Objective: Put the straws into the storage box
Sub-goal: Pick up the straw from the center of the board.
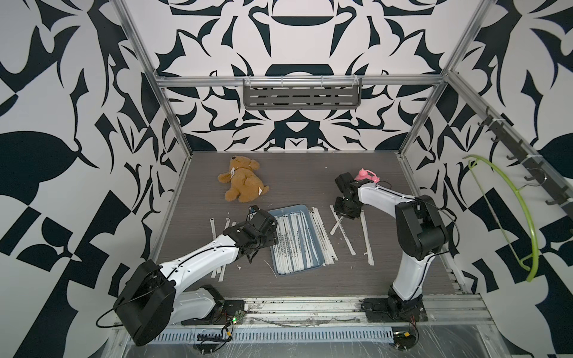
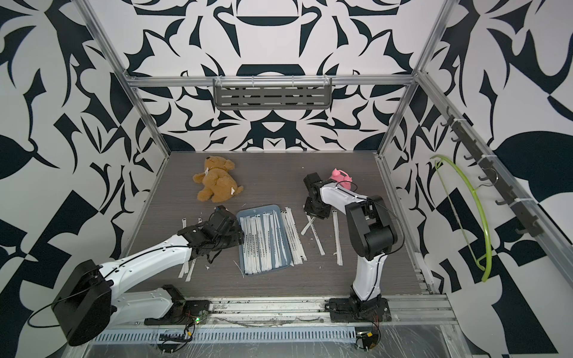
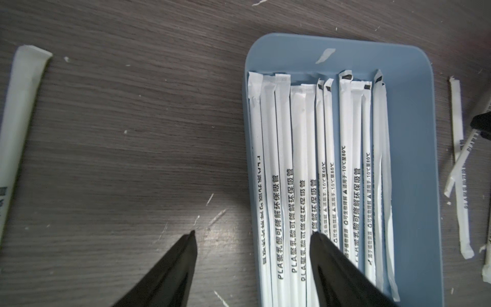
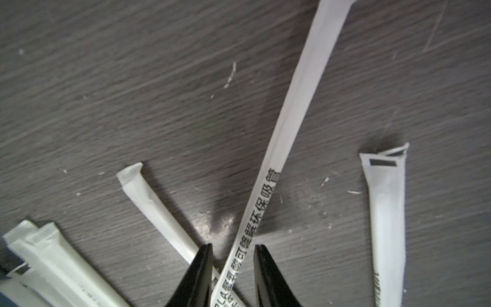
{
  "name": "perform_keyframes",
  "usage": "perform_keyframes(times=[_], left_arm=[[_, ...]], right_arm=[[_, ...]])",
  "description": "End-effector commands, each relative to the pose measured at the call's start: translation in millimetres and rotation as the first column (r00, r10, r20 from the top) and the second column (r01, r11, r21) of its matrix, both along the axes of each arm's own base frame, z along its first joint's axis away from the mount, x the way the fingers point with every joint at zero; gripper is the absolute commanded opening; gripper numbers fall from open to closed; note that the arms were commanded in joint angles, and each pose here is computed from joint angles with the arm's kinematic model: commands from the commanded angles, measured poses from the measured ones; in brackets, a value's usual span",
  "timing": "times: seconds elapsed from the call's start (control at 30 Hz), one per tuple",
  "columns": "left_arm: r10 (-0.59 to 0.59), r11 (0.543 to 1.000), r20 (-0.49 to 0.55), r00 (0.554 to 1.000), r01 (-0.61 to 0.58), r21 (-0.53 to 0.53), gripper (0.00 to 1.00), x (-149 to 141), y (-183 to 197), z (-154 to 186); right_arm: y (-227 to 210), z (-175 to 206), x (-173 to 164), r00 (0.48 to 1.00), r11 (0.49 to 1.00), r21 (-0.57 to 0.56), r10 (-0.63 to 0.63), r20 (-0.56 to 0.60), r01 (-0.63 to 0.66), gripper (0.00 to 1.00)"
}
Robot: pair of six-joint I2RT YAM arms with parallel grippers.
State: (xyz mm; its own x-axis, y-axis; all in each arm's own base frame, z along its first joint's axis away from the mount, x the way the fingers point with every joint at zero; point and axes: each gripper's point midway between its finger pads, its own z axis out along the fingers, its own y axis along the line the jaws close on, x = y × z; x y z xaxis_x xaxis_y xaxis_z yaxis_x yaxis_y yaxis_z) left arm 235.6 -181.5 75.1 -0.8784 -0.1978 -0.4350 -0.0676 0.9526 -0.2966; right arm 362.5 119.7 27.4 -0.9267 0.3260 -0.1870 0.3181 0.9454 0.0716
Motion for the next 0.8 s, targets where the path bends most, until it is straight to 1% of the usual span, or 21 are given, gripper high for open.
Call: perform_keyframes(times=[0.0, 0.37, 0.47, 0.53, 0.63, 0.7, 0.77], left_arm=[[-0.006, 1.0, 0.02, 1.0, 0.005, 0.004, 0.74, 6, -3, 8], [-0.001, 1.0, 0.021, 1.0, 0.001, 0.002, 0.74, 5, -3, 9], [0.006, 1.0, 0.026, 1.0, -0.007, 0.007, 0.74, 5, 0, 10], [0.013, 1.0, 0.028, 1.0, -0.013, 0.012, 0.74, 4, 3, 11], [0.03, 0.999, 0.032, 0.999, -0.031, 0.032, 0.74, 2, 10, 11], [0.046, 0.998, 0.04, 0.998, -0.047, 0.038, 0.74, 1, 15, 10], [0.063, 0.997, 0.05, 0.997, -0.064, 0.034, 0.74, -1, 19, 10]], right_arm=[[-6, 1, 3, 1.0, 1.0, -0.029, 0.003, 0.02, -0.003, 0.28], [-13, 3, -8, 0.999, 0.998, -0.061, 0.032, 0.007, -0.031, 0.11], [-9, 13, -15, 0.998, 0.996, -0.065, 0.054, 0.015, -0.053, 0.11], [1, 25, -23, 0.996, 0.995, -0.055, 0.088, 0.023, -0.087, 0.11], [25, 54, -37, 0.981, 0.981, -0.076, 0.184, 0.057, -0.18, 0.1], [48, 74, -50, 0.96, 0.961, -0.092, 0.267, 0.083, -0.259, 0.11], [75, 85, -64, 0.937, 0.941, -0.076, 0.337, 0.095, -0.331, 0.1]])
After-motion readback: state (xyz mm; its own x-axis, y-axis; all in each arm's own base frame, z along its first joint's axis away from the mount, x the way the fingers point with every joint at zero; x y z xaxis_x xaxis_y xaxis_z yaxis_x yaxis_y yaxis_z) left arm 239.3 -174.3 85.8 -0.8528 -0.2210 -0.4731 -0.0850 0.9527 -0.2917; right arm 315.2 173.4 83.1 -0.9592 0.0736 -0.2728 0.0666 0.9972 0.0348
